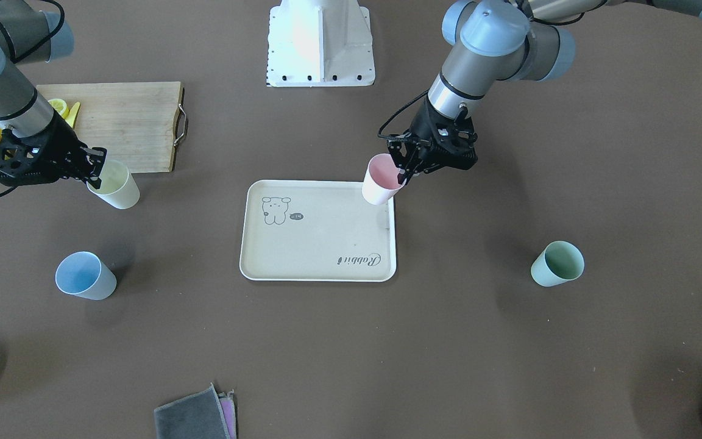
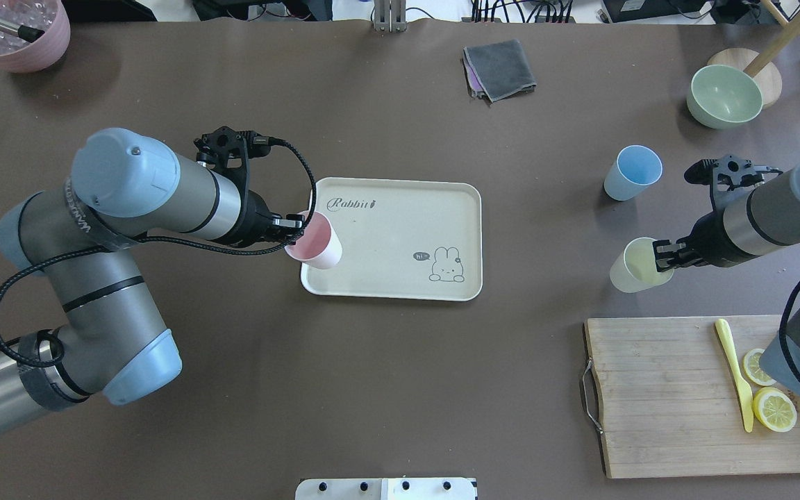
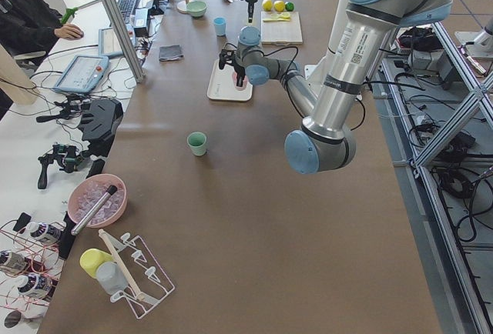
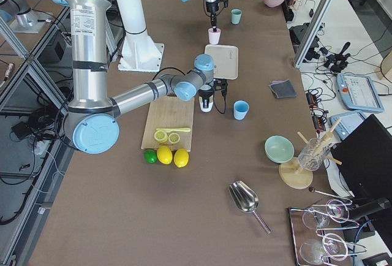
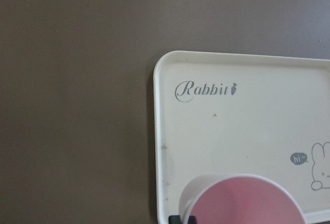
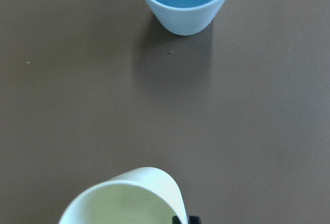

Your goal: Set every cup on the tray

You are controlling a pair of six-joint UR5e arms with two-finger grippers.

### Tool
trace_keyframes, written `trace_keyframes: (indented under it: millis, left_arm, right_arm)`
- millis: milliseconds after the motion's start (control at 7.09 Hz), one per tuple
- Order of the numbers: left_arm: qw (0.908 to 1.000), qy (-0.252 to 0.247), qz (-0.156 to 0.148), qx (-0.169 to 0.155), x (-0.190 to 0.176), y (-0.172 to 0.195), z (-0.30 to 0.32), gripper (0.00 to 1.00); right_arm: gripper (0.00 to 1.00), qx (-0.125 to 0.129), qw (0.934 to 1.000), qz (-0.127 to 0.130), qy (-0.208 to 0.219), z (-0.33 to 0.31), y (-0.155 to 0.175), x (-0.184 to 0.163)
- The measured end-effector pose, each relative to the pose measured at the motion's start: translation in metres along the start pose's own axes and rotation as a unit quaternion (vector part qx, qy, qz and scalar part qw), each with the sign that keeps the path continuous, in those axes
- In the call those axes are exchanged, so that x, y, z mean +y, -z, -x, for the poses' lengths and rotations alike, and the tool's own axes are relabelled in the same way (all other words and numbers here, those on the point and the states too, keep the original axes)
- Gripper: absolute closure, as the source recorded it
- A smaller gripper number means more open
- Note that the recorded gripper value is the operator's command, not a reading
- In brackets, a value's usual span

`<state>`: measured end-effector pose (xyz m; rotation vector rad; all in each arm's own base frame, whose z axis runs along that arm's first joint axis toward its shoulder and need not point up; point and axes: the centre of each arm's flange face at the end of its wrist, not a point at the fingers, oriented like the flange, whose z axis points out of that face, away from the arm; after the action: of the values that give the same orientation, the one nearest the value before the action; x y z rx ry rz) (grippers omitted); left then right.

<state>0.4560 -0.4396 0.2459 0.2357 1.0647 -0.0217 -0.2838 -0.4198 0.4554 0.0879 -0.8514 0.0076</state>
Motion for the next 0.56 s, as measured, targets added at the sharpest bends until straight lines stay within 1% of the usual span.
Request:
trace_keyframes:
  millis: [282, 423, 564]
  left_arm:
    - [0.9999, -0.003, -0.007, -0.012, 0.004, -0.019, -0.009, 1.0]
    - [0.9998, -0.004, -0.01, -0.017, 0.004, -0.028, -0.013, 0.97]
    - [0.9997, -0.005, -0.009, -0.022, 0.004, -0.036, -0.014, 0.64]
  right_arm:
    - [1.0, -0.026, 0.9997, -0.004, -0.005, 0.014, 0.024, -0.013]
    - [1.0, -0.038, 0.9992, -0.005, -0.007, 0.024, 0.036, -0.023]
    - [1.0, -0.048, 0.9988, -0.009, -0.005, 0.04, 0.046, -0.034]
